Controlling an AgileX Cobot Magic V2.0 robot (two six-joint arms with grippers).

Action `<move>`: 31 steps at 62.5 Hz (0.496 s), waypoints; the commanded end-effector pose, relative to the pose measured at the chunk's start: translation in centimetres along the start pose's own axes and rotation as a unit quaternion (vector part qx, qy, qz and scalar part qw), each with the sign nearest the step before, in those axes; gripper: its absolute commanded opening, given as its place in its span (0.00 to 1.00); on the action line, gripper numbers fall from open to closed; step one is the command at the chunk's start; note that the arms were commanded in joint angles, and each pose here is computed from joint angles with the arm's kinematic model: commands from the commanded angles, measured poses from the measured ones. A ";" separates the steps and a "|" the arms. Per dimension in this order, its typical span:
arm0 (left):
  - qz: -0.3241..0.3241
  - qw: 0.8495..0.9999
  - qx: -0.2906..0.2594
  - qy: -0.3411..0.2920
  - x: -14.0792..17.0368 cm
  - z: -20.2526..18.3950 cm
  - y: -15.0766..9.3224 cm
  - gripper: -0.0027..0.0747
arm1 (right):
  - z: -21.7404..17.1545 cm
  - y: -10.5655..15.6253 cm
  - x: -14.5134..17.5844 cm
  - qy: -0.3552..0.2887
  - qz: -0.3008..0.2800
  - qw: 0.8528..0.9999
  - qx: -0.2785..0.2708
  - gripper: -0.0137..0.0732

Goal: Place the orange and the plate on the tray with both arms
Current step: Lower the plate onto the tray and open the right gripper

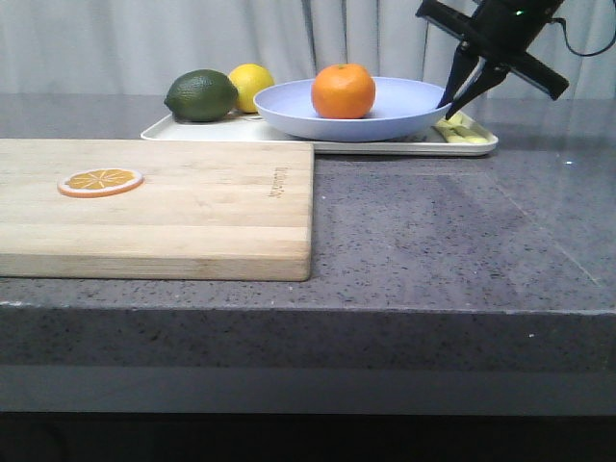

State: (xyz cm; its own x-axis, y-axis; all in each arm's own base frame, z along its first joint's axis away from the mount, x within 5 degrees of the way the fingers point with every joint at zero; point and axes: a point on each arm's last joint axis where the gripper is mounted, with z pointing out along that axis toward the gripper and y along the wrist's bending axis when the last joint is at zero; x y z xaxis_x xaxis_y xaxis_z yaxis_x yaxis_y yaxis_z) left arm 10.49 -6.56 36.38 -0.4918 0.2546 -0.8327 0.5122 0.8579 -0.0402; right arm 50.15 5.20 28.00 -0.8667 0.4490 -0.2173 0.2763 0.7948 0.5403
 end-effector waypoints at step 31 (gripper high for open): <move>-0.010 0.999 0.005 -0.050 -1.2 -0.6 -0.1 0.90 | -3.9 2.8 -0.4 -0.054 -0.017 0.997 -0.053 0.08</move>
State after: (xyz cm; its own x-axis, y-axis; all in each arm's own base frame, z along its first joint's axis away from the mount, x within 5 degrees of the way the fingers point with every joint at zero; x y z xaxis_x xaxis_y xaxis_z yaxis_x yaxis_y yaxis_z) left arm 10.49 -6.56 36.38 -0.4918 0.2546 -0.8327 0.5122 0.8579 -0.0402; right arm 50.64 5.53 27.79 -0.8656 0.4471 -0.2255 0.2697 0.7957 0.5424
